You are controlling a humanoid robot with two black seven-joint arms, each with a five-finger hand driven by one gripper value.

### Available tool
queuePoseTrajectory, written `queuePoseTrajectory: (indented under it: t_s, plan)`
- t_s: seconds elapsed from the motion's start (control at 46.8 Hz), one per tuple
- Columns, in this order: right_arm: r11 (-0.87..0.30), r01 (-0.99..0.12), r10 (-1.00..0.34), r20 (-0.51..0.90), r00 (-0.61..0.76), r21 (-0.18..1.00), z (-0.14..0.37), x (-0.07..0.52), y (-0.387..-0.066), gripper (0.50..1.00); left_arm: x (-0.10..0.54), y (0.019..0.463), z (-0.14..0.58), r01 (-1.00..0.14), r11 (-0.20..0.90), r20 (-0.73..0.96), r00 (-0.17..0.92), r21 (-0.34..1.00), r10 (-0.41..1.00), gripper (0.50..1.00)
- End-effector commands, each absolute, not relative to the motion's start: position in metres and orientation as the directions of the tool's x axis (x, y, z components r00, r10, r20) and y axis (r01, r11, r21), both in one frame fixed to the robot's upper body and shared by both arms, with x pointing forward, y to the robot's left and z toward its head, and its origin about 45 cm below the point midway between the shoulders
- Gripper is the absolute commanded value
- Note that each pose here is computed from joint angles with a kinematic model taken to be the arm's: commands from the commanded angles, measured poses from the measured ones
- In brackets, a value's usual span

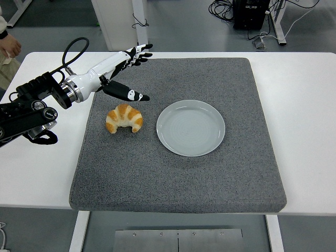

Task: Place the bread on the plate

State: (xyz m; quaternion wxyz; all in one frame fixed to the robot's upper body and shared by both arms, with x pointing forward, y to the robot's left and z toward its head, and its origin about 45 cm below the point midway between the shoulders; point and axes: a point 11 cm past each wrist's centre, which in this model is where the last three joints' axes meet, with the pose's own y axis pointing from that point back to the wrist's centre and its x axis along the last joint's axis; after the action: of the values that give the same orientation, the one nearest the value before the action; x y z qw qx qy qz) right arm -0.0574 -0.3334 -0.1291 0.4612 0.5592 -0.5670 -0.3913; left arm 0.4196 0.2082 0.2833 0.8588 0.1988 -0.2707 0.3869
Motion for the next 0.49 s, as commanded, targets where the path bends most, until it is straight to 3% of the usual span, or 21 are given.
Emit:
queuePoseTrajectory:
  t_s: [0.0,0.47]
  plan:
    - [0.067,-0.273,-0.995,0.084,0.051,0.96,-0.129,-0.057,-0.333,1.0,0.416,0.217,0.277,-0.759,0.627,0.633,0.573,0.172,0.52,0.971]
    - [0.069,-0.273,-0.995,0.086,0.051,0.96,-0.129,-0.057,-0.334,1.0,0.406,0.227,0.249,-0.739,0.604,0.681,0.608,0.298,0.408,0.969]
